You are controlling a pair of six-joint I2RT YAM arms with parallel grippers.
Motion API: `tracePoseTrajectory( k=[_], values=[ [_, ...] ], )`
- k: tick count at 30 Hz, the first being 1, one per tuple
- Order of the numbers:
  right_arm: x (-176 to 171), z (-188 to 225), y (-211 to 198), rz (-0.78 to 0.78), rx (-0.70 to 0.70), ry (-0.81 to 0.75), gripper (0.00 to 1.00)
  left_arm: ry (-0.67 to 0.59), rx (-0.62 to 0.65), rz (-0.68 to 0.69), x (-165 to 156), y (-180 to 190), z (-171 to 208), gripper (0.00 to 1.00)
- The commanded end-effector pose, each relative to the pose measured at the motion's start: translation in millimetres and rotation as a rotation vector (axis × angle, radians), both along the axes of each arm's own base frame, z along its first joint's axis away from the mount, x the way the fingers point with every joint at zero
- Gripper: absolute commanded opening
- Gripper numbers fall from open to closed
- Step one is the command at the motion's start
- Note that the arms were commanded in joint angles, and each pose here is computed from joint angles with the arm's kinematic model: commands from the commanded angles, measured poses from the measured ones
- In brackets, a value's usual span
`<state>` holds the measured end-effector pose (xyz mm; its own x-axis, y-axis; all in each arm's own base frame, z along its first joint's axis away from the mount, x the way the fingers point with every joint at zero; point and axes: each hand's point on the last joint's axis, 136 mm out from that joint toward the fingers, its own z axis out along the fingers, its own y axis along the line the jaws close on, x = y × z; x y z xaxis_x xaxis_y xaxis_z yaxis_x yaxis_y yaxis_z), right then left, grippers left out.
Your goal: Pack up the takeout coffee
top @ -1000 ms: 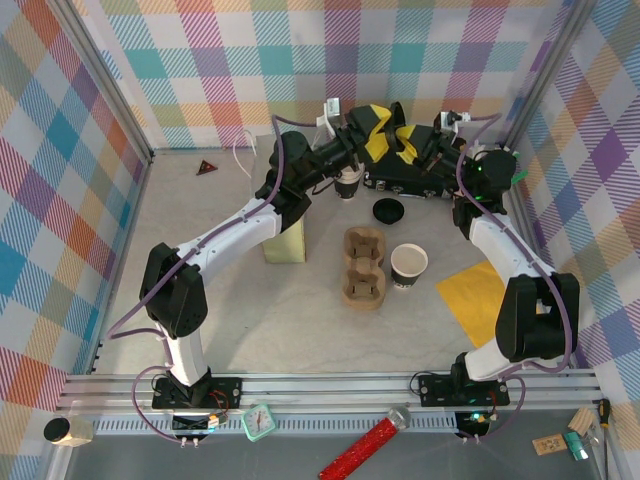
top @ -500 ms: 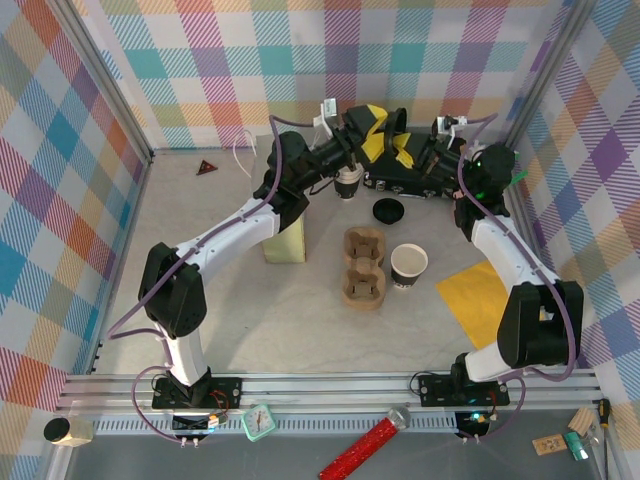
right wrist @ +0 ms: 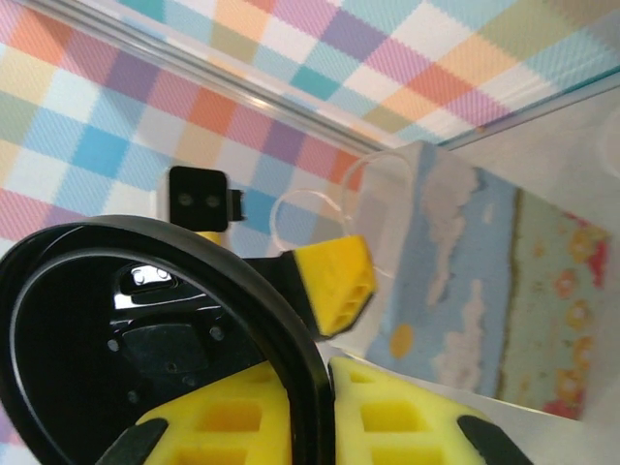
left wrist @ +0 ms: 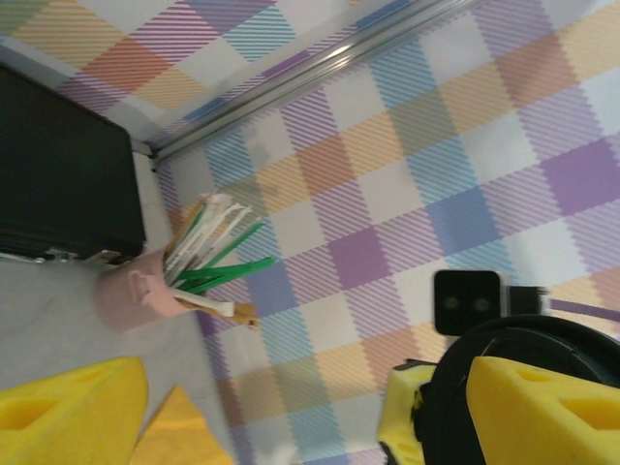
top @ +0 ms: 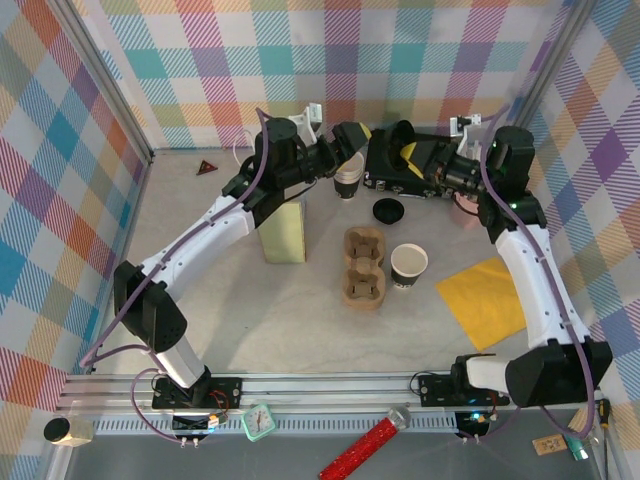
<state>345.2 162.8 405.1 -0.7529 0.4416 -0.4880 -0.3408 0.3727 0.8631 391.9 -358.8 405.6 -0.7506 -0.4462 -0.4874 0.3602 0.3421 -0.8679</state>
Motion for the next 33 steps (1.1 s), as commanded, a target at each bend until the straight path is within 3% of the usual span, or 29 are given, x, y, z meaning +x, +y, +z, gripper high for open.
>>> tracePoseTrajectory(
  k=[1, 9, 13, 24, 33],
  values=[
    [-8, -39, -14, -0.071, -0.207, 0.043, 0.18, -0.073, 0.108, 0.019, -11, 8, 6, 0.84],
    [-11, -65, -26, -0.135, -0.327, 0.069, 0.21, -0.193, 0.19, -0.079, -38, -24, 21, 0.8],
    [-12, -70, -25, -0.132, -0.328, 0.071, 0.15, -0.167, 0.217, -0.098, -39, -37, 7, 0.77],
    [-15, -72, -25, -0.132, -0.332, 0.062, 0.15, -0.06, 0.349, -0.065, -37, -33, -37, 0.76],
    [-15, -73, -23, -0.125, -0.331, 0.067, 0.15, -0.029, 0.297, -0.178, -55, -62, -44, 0.52]
  ],
)
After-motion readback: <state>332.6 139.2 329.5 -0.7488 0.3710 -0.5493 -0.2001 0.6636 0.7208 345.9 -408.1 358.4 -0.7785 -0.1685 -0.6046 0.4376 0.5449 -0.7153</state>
